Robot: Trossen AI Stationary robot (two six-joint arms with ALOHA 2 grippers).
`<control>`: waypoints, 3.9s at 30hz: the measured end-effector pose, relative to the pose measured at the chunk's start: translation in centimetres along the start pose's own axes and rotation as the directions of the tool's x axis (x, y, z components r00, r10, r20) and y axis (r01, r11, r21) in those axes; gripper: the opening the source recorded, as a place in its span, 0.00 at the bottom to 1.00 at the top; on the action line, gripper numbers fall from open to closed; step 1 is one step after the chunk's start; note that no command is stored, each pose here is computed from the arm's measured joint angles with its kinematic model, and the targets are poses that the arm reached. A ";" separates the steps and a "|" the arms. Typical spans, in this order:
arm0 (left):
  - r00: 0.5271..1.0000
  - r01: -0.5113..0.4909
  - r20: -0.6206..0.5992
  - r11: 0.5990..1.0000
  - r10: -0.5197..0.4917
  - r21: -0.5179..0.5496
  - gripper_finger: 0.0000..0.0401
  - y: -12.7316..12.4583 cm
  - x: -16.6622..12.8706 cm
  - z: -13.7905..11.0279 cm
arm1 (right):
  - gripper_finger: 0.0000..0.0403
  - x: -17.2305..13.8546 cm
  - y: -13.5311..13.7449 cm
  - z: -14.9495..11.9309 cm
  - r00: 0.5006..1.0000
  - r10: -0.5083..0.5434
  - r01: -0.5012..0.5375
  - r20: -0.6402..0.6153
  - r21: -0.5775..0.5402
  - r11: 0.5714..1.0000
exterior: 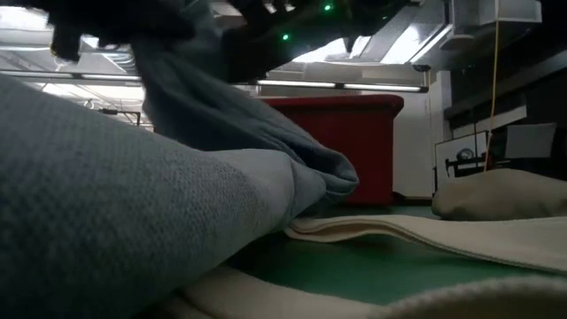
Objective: Fold Laundry from Bin
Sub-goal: Fold the light blue pants
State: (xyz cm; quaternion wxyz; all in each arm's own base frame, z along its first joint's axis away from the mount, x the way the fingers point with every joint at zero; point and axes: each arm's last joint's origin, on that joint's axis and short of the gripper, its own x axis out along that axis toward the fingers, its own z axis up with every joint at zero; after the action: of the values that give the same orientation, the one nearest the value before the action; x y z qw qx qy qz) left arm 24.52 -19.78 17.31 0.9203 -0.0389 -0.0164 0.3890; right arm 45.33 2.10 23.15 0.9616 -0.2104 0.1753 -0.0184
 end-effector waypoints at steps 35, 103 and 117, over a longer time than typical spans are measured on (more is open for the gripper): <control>0.987 0.158 -0.013 0.978 -0.161 -0.140 0.05 7.2 -4.0 -5.8 | 0.05 5.1 1.2 -2.4 0.991 0.010 -0.013 0.137 0.014 1.000; 0.922 0.360 -0.032 0.884 -0.386 -0.298 0.27 7.8 -9.9 -4.1 | 0.43 4.7 -4.4 7.3 0.984 -0.068 0.035 0.164 0.194 0.980; 0.883 0.392 -0.039 0.782 -0.467 -0.484 0.18 7.9 -12.2 -2.8 | 0.43 -0.6 -6.2 9.9 0.943 0.190 -0.172 -0.275 0.086 0.981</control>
State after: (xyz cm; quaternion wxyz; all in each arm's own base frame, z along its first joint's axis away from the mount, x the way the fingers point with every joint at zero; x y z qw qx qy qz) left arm 10.52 -23.25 13.89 0.9466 -0.2827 -0.0445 0.1488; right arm 48.41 0.46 34.26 0.9305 -0.1591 0.3282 0.0348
